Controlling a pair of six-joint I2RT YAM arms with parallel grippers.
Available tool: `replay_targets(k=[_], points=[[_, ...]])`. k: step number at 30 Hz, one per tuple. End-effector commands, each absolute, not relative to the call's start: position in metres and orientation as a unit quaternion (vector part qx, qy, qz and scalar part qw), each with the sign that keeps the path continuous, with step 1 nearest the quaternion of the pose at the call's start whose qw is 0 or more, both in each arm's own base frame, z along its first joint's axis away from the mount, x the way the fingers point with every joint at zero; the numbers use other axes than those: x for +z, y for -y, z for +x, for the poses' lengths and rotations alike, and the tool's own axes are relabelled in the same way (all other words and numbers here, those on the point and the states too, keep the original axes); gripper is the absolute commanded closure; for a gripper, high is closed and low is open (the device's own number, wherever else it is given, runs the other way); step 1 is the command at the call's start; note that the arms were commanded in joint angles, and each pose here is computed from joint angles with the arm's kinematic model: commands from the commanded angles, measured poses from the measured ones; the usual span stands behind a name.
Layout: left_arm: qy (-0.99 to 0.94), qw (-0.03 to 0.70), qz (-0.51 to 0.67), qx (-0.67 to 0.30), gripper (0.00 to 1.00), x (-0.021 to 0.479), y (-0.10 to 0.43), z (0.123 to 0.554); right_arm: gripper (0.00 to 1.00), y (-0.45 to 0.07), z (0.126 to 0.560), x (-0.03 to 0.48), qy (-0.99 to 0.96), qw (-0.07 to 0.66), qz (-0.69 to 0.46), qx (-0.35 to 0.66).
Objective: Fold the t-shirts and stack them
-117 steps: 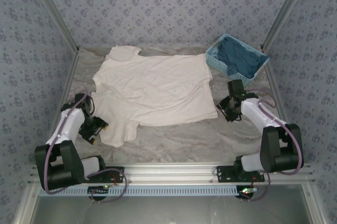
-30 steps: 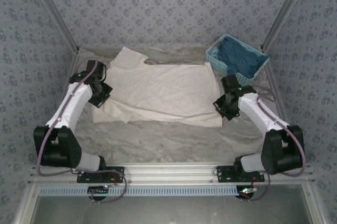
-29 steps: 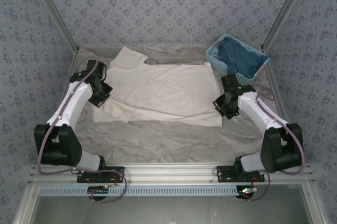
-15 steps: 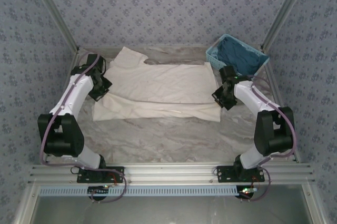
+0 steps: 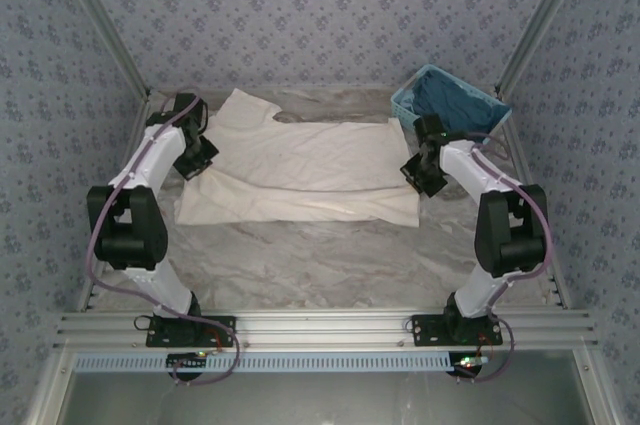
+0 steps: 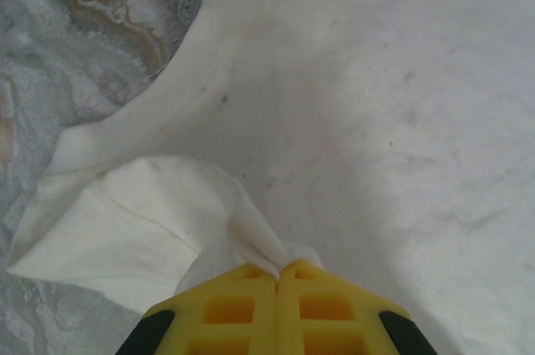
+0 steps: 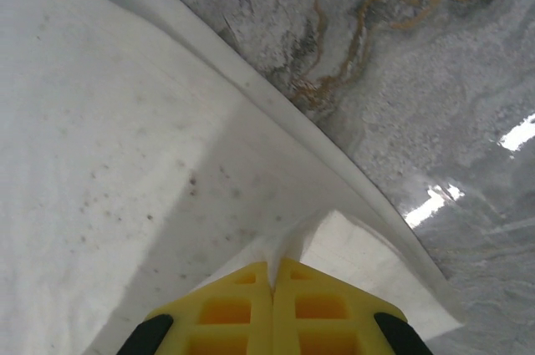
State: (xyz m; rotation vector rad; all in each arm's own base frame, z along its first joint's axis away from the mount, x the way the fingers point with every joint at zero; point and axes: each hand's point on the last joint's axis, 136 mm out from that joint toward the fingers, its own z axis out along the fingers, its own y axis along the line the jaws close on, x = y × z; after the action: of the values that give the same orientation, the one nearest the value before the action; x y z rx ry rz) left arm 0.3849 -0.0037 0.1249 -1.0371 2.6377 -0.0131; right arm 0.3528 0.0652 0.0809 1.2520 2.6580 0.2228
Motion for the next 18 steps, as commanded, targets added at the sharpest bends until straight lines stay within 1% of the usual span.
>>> replay_targets(k=[1, 10, 16, 17, 18], points=[[-0.921, 0.166, -0.353, -0.002, 1.00, 0.132, -0.003, 0.398, 1.00, -0.057, 0.361, 0.081, -0.898, 0.105, 0.424, 0.056], [-0.924, 0.153, -0.351, 0.001, 1.00, 0.115, -0.007, 0.412, 1.00, -0.051, 0.371, 0.074, -0.897, 0.096, 0.429, 0.039], [-0.928, 0.145, -0.343, -0.002, 1.00, 0.108, -0.006, 0.424, 1.00, -0.055, 0.390, 0.070, -0.902, 0.100, 0.416, 0.058], [-0.929, 0.145, -0.341, -0.004, 1.00, 0.108, -0.005, 0.426, 0.98, -0.059, 0.396, 0.070, -0.905, 0.103, 0.407, 0.071], [-0.930, 0.145, -0.337, -0.007, 0.97, 0.110, -0.004, 0.427, 0.88, -0.064, 0.402, 0.071, -0.908, 0.104, 0.396, 0.085]])
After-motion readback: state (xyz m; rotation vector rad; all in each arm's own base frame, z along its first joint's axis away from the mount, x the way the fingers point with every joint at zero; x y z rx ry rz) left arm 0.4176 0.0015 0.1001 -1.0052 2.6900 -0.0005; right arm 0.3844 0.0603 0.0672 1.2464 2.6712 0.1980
